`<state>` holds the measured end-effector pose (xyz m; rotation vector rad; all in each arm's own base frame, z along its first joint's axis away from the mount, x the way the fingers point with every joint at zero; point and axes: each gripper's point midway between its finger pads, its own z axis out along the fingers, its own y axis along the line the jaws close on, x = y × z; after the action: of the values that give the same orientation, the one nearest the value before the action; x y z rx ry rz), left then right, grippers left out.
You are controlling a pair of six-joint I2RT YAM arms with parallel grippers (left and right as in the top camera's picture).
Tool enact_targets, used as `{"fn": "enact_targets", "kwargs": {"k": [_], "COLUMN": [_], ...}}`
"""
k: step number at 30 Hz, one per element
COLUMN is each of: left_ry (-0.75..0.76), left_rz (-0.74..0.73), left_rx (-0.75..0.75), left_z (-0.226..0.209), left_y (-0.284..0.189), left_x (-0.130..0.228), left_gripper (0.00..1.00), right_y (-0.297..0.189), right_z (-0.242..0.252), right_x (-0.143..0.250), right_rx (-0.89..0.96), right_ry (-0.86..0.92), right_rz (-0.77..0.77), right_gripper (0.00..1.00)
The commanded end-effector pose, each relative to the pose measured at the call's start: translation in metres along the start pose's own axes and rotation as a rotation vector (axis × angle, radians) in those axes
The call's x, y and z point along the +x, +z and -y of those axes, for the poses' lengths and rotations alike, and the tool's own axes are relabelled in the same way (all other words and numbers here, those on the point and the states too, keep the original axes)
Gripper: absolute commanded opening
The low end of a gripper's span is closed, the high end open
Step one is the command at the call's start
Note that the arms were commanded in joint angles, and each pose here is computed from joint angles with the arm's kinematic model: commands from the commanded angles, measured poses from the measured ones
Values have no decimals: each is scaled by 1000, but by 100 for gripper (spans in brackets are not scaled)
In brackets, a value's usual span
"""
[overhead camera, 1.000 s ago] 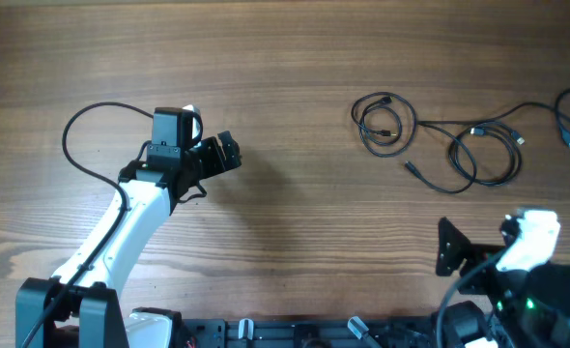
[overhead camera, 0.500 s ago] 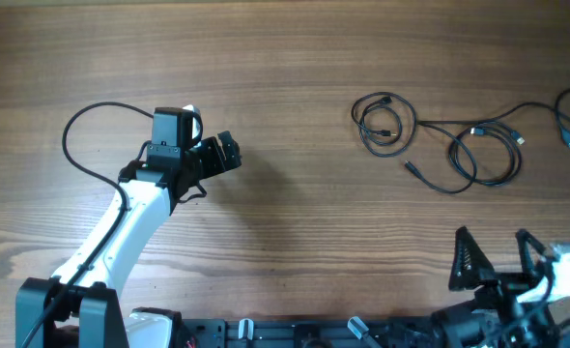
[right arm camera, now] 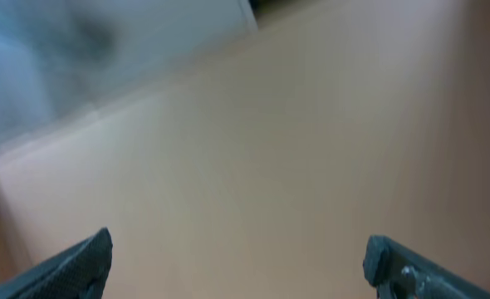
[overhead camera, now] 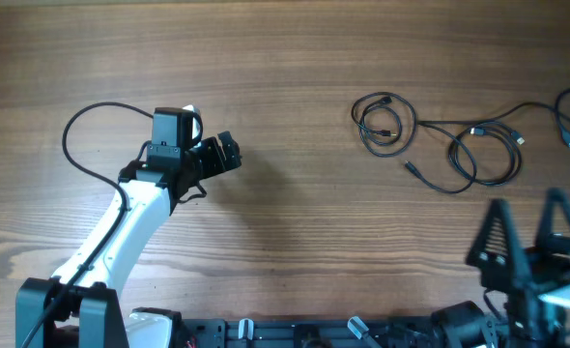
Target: Untangle cables
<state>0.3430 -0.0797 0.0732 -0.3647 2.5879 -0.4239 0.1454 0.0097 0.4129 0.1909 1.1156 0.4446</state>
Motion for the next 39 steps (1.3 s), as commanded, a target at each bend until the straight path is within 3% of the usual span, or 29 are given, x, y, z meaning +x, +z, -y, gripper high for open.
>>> {"fn": "enact_targets", "kwargs": {"k": [1, 11, 22, 27, 39], "left_ry": [15, 15, 15, 15, 15], "left_rz": [-19, -19, -19, -19, -19], "left_rx": [1, 1, 1, 1, 1], "left_z": [-1, -1, -1, -1, -1], "left_y": [3, 3, 3, 3, 3], "left_x": [5, 5, 5, 5, 5], "left_gripper": [100, 100, 100, 100, 100], "right_y": [0, 14, 6, -5, -11], "right_z": [-2, 16, 65, 80, 86], "right_x": [-15, 49, 187, 225, 237], "right_rx": [-19, 1, 93, 126, 146], "right_ry": [9, -3, -59, -80, -93], "right_rz": [106, 44, -231, -340, -395], "right_gripper": [100, 100, 100, 100, 100]}}
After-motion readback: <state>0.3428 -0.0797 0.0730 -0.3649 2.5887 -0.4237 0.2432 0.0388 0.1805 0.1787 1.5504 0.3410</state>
